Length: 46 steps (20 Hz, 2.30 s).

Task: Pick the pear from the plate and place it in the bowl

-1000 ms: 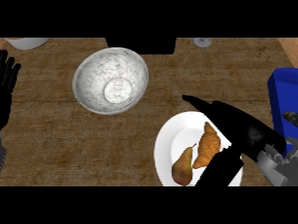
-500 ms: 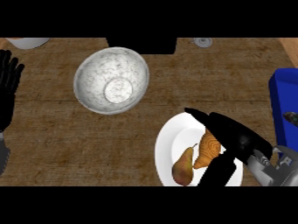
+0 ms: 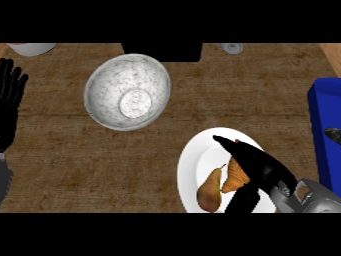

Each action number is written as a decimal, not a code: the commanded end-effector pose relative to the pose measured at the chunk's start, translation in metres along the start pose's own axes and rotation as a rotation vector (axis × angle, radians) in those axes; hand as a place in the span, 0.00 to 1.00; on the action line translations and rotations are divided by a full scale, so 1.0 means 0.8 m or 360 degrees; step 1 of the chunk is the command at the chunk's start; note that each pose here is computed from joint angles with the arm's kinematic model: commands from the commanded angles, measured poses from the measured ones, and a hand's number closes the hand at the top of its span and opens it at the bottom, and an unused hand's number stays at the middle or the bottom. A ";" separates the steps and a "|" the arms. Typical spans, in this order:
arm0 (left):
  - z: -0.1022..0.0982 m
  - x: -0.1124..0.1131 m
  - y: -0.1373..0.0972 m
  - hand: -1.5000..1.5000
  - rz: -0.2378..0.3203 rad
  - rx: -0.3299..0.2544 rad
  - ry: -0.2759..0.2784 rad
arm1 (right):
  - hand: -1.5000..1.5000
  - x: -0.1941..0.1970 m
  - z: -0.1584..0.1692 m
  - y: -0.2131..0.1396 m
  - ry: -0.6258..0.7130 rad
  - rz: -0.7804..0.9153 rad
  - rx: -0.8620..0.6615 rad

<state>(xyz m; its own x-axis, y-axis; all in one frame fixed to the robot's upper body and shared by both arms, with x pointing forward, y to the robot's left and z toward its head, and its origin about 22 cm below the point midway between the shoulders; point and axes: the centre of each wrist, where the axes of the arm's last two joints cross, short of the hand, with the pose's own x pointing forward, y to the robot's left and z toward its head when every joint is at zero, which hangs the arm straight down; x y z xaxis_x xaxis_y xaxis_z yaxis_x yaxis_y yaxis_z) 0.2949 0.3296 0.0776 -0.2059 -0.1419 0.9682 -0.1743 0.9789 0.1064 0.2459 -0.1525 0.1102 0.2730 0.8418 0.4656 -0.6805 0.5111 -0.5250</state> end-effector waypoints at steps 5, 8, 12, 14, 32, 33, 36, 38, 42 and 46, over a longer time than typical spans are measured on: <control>-0.009 0.004 -0.013 0.50 0.0001 0.0025 0.0008 | 0.00 -0.025 -0.021 0.011 0.0060 0.0019 0.0005; -0.016 0.003 -0.026 0.50 -0.0020 -0.0008 -0.0021 | 0.00 -0.010 -0.038 -0.001 -0.0014 0.0013 -0.0005; -0.017 0.000 -0.013 0.50 0.0011 0.0016 -0.0006 | 0.00 -0.003 -0.050 0.021 0.0076 0.0032 0.0040; 0.003 0.012 0.004 0.50 -0.0003 0.0034 0.0002 | 0.00 -0.027 -0.038 0.035 0.0091 0.0035 0.0043; 0.007 -0.003 -0.005 0.50 0.0007 -0.0006 0.0017 | 0.00 -0.041 -0.098 0.073 0.0235 0.0030 0.0104; -0.021 0.028 -0.006 0.50 0.0005 0.0009 -0.0003 | 0.00 -0.052 -0.086 0.076 0.0225 0.0070 0.0119; -0.015 0.005 0.009 0.50 0.0014 0.0019 0.0010 | 1.00 -0.044 -0.090 0.106 0.0064 0.0078 -0.0021; -0.006 0.000 -0.013 0.50 0.0016 -0.0015 0.0009 | 1.00 -0.068 -0.079 0.072 0.0055 0.0080 -0.0095; -0.015 0.000 -0.006 0.50 -0.0021 0.0008 0.0001 | 1.00 -0.060 -0.081 0.083 0.0040 0.0122 -0.0099; 0.002 0.006 0.007 0.50 -0.0007 0.0031 0.0000 | 1.00 -0.117 -0.065 0.065 0.0374 0.0213 -0.0469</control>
<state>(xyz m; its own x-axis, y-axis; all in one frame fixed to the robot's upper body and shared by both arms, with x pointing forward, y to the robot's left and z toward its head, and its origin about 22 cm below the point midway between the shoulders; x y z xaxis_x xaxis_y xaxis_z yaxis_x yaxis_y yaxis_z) 0.2945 0.3299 0.0804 -0.2035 -0.1509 0.9674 -0.1862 0.9760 0.1130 0.2345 -0.1538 0.0159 0.2450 0.8851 0.3957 -0.5647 0.4620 -0.6839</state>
